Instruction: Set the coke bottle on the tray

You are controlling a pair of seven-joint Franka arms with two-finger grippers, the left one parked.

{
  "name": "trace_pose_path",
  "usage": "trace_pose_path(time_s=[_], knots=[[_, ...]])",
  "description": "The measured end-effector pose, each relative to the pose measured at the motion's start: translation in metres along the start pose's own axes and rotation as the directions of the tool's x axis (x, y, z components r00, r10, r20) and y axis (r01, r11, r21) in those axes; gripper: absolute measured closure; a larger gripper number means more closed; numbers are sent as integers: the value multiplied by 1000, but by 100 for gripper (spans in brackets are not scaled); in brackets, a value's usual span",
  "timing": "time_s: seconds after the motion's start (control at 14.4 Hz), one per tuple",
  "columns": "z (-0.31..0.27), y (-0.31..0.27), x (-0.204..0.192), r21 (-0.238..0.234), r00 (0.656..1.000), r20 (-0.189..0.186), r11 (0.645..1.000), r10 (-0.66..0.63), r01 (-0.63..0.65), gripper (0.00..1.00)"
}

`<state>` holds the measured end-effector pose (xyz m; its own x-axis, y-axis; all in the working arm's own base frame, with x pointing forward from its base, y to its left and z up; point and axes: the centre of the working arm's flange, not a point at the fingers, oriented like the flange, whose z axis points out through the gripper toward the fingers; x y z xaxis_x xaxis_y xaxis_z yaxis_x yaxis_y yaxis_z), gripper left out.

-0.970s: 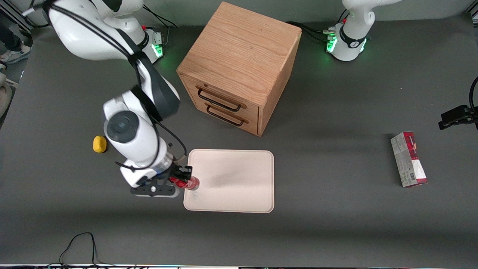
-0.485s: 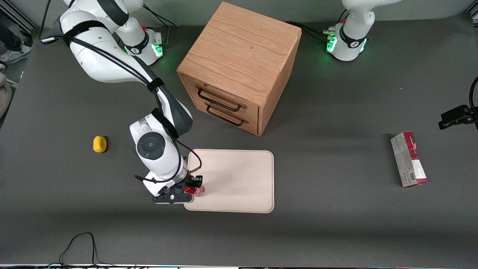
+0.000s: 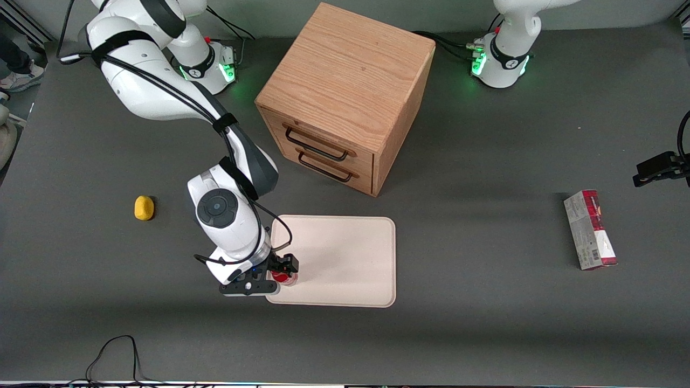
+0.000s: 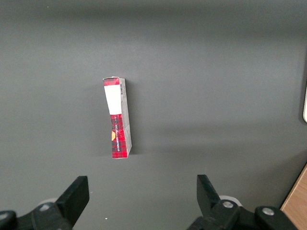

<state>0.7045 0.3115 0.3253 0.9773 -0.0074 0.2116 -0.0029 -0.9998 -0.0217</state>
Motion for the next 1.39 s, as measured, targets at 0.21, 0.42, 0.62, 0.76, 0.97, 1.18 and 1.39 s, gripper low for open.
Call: trace_pose_path(time_s=[0.21, 0.42, 0.62, 0.76, 0.97, 1.18, 1.39], knots=[[-45, 18, 6, -62, 1000, 16, 998, 4, -3, 0], [-114, 65, 6, -35, 998, 56, 999, -32, 34, 0], [-189, 155, -14, -31, 988, 130, 995, -85, 90, 0], [-235, 207, -34, -18, 980, 180, 996, -80, 84, 0], [-289, 254, -65, 21, 981, 192, 999, -37, 34, 0], [-308, 262, -100, 36, 980, 199, 999, -29, 22, 0], [-306, 252, -111, 37, 979, 203, 999, -20, 13, 0]])
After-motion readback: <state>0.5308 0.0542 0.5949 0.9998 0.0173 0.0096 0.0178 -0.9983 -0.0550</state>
